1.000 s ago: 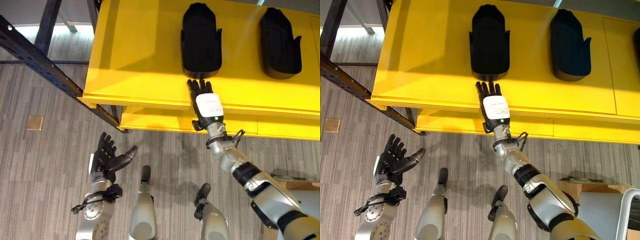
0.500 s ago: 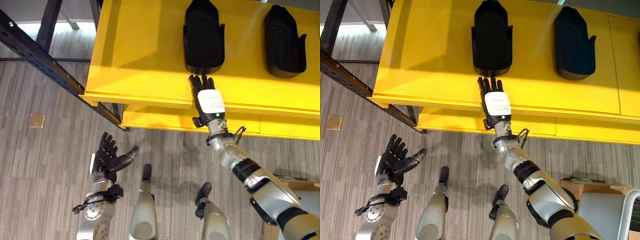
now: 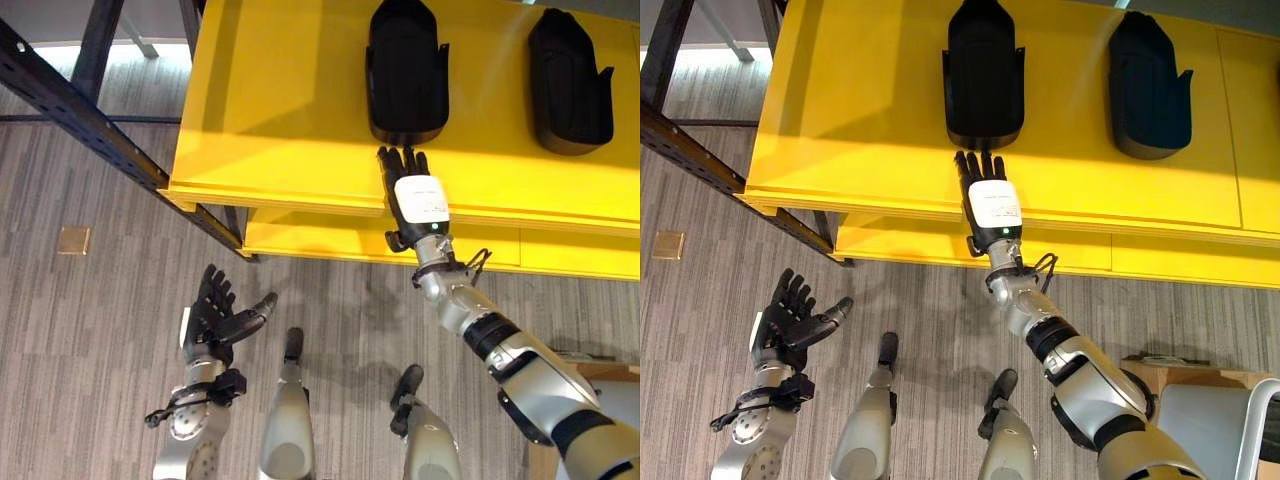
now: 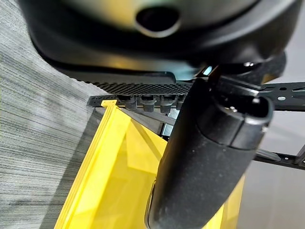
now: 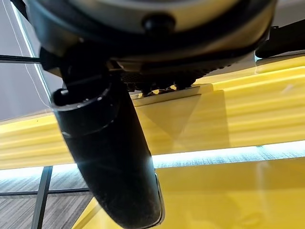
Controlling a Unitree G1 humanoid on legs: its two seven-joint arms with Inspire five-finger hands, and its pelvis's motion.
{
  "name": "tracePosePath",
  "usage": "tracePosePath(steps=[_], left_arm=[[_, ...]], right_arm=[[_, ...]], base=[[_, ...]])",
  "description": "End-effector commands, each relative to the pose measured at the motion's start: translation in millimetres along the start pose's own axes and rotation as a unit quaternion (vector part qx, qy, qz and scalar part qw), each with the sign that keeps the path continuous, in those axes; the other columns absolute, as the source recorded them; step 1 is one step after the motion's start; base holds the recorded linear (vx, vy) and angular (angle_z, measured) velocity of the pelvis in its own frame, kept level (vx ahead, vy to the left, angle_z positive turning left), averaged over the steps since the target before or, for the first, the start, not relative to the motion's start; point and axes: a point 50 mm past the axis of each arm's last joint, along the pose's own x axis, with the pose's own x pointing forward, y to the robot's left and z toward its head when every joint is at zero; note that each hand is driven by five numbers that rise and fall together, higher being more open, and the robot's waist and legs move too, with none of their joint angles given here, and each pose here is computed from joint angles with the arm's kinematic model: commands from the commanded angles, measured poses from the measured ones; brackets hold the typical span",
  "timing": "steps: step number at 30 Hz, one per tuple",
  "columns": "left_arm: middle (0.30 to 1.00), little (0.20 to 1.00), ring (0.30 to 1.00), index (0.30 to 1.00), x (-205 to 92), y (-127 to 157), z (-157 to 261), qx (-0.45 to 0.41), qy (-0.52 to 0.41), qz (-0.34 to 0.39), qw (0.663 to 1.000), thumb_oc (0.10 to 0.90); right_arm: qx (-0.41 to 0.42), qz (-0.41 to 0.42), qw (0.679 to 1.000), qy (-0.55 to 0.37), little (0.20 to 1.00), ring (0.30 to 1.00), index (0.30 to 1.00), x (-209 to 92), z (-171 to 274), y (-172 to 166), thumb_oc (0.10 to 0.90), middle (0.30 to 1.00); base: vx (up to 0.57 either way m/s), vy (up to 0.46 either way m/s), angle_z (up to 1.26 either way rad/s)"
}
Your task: Move parts from the plastic box to the shelf.
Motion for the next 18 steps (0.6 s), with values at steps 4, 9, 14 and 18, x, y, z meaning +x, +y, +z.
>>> tracePosePath(steps=[4, 9, 14, 18], left_arm=[[1.000, 1.000, 1.000, 1.000, 4, -6, 40, 0.002, -0.097, -0.050, 0.994, 0.900], [1.000, 1.000, 1.000, 1.000, 6, -4, 41, 0.004, -0.101, -0.034, 0.994, 0.900], [1.000, 1.000, 1.000, 1.000, 6, 1, 42, 0.011, -0.104, -0.017, 0.994, 0.900], [1.000, 1.000, 1.000, 1.000, 5, 4, 42, 0.018, -0.103, -0.009, 0.994, 0.900]], right_arm=[[0.018, -0.006, 1.000, 0.018, 1.000, 1.000, 1.000, 14, 0, -12, 0.900, 1.000], [0.078, -0.009, 0.997, 0.002, 1.000, 1.000, 1.000, -7, 6, -5, 0.900, 1.000], [0.130, -0.003, 0.991, -0.019, 1.000, 1.000, 1.000, -36, 10, 0, 0.900, 1.000], [0.159, -0.001, 0.987, -0.034, 1.000, 1.000, 1.000, -53, 10, -4, 0.900, 1.000]], base=[[0.00, 0.000, 0.00], [0.00, 0.000, 0.00], [-0.01, 0.000, 0.03], [0.00, 0.001, -0.01]])
